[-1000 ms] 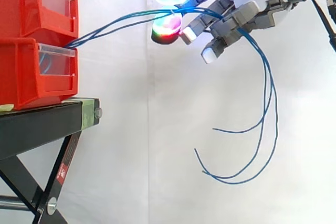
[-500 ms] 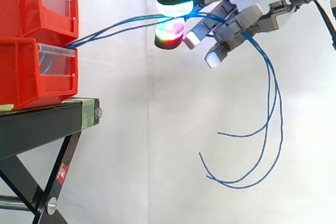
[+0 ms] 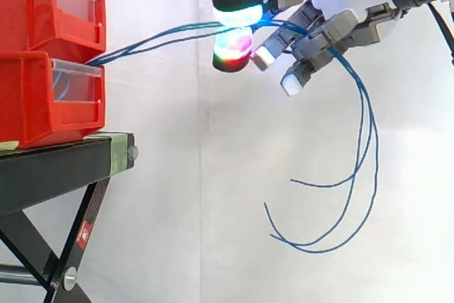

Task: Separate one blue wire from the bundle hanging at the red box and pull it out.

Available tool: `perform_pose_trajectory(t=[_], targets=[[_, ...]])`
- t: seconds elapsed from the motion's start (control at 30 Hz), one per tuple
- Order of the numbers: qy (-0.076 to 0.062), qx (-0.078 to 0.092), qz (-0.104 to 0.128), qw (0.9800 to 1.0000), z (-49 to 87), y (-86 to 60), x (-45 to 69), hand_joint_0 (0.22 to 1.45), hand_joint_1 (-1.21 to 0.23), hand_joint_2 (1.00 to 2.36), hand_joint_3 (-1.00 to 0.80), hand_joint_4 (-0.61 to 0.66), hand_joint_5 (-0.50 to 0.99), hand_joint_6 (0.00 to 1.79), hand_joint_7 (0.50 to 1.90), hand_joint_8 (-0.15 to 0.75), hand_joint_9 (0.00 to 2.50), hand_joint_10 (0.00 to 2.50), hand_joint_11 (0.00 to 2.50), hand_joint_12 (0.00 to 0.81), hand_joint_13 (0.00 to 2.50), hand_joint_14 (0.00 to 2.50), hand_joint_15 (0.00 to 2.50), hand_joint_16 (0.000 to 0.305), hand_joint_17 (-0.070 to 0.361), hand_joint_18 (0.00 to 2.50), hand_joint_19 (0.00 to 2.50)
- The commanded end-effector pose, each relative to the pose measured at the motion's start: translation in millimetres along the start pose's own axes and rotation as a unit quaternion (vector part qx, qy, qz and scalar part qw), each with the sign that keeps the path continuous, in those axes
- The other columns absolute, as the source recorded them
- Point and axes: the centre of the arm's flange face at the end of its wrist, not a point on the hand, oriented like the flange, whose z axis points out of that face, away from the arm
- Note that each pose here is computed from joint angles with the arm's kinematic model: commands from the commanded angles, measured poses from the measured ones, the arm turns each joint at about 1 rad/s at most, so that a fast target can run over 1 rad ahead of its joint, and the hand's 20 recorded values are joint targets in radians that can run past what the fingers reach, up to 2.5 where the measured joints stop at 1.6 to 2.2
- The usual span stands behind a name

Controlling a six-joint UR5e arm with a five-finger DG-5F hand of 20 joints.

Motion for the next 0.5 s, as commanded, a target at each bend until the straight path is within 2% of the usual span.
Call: perform_pose_trajectory(t=[0.0,0.47], targets=[[0.001,0.000,0.000,1.0000,-0.4,0.5,0.9,0.63,-0.76,1.00,-0.47,0.18,-0.23,0.81,1.04,0.326,0.97,0.02,1.28,0.305,1.19,2.50,0.56,0.048,0.109,0.80,0.87],[0.003,-0.001,0.003,1.0000,-1.3,1.6,3.1,0.65,-0.66,1.01,-0.37,0.18,-0.23,0.82,1.01,0.332,1.03,0.01,1.29,0.297,1.23,2.50,0.55,0.047,0.105,0.84,0.87]])
